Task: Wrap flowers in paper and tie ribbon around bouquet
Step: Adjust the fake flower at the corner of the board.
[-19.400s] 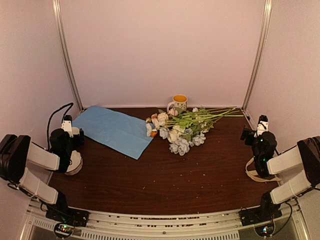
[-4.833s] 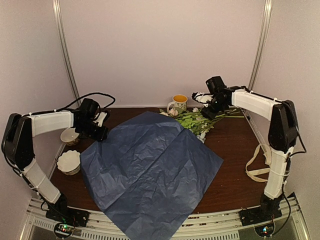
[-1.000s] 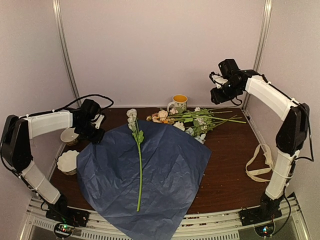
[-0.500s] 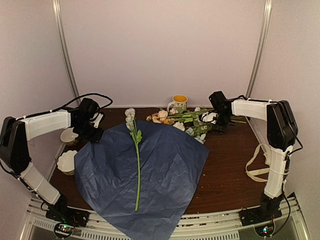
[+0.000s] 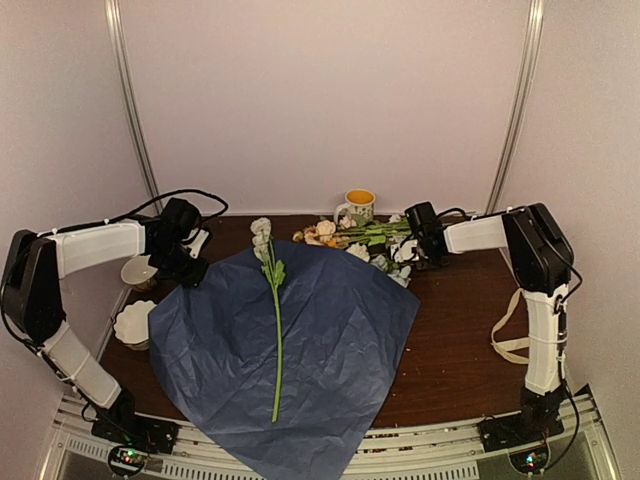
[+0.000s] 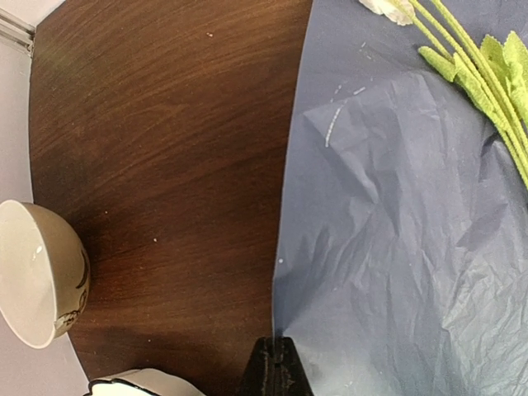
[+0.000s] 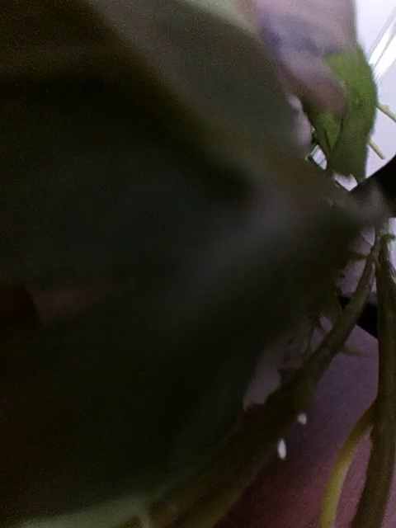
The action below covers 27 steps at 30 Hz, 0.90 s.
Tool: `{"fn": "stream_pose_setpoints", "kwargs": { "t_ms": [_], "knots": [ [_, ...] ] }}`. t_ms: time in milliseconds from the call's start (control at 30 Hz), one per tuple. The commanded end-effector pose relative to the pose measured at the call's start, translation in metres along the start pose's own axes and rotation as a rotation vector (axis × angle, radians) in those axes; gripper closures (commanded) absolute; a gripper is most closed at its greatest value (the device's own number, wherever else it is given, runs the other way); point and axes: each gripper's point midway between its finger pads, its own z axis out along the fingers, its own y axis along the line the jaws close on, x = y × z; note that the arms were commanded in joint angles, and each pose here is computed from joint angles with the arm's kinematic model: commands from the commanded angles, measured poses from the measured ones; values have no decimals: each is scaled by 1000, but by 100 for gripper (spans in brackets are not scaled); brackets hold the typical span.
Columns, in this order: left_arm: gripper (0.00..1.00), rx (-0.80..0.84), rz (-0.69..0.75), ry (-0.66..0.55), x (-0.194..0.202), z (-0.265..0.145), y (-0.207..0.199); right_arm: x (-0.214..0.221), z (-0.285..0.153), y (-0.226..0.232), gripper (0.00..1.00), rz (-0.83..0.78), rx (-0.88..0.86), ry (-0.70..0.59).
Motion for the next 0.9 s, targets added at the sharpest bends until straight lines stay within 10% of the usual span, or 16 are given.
{"fn": "stream_pose_setpoints", "kwargs": {
  "t_ms": [0, 300, 867],
  "knots": [
    [100, 8, 13, -41, -16, -2, -1, -4, -1, -14, 80, -41, 90, 26],
    [100, 1, 12, -40, -16, -5, 1, 28, -49, -42, 100, 9, 233, 70],
    [100, 10, -9, -55, -16, -9, 0, 79, -138, 17, 91, 432, 4, 4]
  ]
}}
